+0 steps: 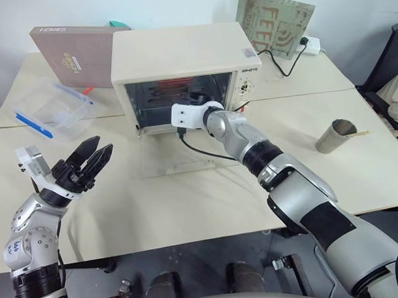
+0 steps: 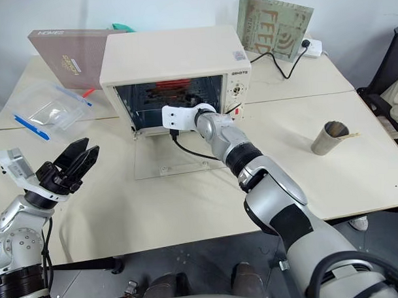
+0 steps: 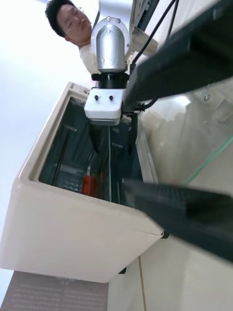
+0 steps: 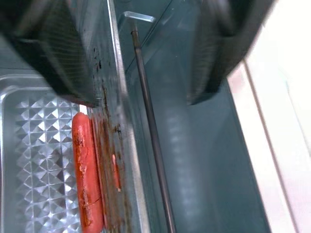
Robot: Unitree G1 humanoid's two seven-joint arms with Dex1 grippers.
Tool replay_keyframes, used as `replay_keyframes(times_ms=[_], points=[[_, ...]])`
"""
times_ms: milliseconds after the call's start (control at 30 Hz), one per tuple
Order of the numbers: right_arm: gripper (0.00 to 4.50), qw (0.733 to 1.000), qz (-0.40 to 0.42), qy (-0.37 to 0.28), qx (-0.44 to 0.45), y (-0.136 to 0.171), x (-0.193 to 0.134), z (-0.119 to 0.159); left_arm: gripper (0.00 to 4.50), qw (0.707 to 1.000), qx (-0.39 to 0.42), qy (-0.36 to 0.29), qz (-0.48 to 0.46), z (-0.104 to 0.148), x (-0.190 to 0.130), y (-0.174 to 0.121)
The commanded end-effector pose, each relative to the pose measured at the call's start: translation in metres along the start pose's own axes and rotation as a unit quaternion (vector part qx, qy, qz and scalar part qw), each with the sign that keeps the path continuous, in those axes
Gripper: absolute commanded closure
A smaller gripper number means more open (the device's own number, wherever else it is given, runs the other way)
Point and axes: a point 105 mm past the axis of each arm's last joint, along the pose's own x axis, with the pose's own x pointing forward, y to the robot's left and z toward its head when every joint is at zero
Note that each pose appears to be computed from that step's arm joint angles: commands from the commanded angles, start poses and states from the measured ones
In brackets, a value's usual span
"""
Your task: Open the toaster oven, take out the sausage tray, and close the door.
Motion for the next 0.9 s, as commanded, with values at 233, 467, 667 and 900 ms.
replay_keyframes(times_ms=[233,467,667,900], points=[[4.48,0.998,-0.042,-0.018,-0.044,-0.02,0.001,0.016,0.0,1.0,0.019,-0.022,-0.014,0.01,0.005,-0.006],[4.48,0.996,-0.06,-0.027,-0.058,-0.03,-0.002,0.019,0.0,0.999,0.023,-0.023,-0.011,0.01,0.008,-0.006],[4.48,0.994,-0.06,-0.062,-0.066,-0.028,-0.014,0.033,0.0,0.999,0.031,-0.019,-0.011,0.012,0.008,-0.003],[4.48,0.991,-0.042,-0.096,-0.088,-0.002,-0.05,0.049,0.0,0.999,0.042,-0.016,-0.007,0.016,0.013,0.005]])
